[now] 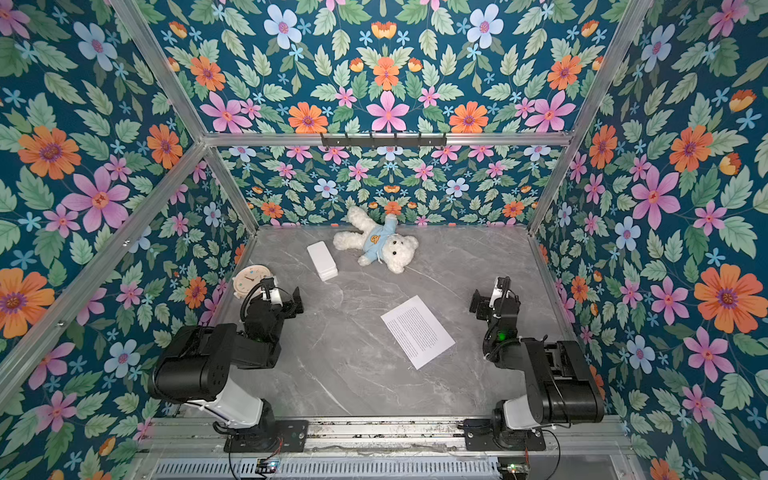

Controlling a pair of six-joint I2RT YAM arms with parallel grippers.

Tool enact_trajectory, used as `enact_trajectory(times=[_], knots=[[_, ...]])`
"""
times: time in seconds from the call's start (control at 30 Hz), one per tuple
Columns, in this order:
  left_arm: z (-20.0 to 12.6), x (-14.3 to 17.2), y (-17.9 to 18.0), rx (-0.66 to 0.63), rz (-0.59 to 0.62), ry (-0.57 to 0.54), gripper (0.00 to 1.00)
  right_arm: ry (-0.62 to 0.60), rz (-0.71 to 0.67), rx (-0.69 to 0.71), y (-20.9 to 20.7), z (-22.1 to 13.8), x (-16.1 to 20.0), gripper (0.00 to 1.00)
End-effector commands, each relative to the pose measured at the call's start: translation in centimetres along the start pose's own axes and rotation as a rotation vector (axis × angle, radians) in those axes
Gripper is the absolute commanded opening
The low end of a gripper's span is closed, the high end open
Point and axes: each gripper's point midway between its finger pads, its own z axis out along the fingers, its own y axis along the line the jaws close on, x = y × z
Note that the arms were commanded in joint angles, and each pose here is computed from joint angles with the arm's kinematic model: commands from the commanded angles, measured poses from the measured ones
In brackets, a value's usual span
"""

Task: Fold the rectangular paper in half along the long edge
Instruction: Pick up the paper from the center of the board.

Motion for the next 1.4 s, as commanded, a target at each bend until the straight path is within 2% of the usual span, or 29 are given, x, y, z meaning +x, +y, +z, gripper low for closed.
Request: enact_trajectory(times=[0.0, 0.7, 0.8, 0.9, 1.03, 1.13, 1.23, 1.37], knots=[[0.0, -0.7, 0.1, -0.002, -0.010, -0.027, 1.00, -0.030, -0.003, -0.002, 0.1, 0.0, -0.8, 0.99], [0.0, -0.7, 0.0, 0.001, -0.012, -0.029, 1.00, -0.028, -0.002, -0.002, 0.1, 0.0, -0.8, 0.99], [-0.4, -1.7, 0.0, 0.001, -0.003, -0.053, 1.00, -0.016, -0.009, 0.013, 0.0, -0.1, -1.4, 0.99], [-0.7, -2.9, -0.4, 0.024, -0.006, -0.008, 1.00, 0.038, -0.010, 0.024, 0.1, -0.8, -2.9, 0.99], [-0.8, -5.1, -3.5, 0.080, 0.045, 0.050, 1.00, 0.009, -0.012, 0.001, 1.5, -2.4, -5.7, 0.99], [-1.3, -6.7, -7.7, 0.158, 0.085, 0.069, 1.00, 0.031, 0.067, 0.000, 3.1, -3.7, -7.9, 0.99], [-1.3, -6.7, -12.6, 0.282, 0.116, 0.121, 1.00, 0.118, 0.164, -0.038, 4.9, -5.6, -8.7, 0.99], [-1.9, -6.0, -19.1, 0.476, 0.097, 0.176, 1.00, 0.261, 0.296, -0.115, 6.8, -8.3, -7.1, 0.99]])
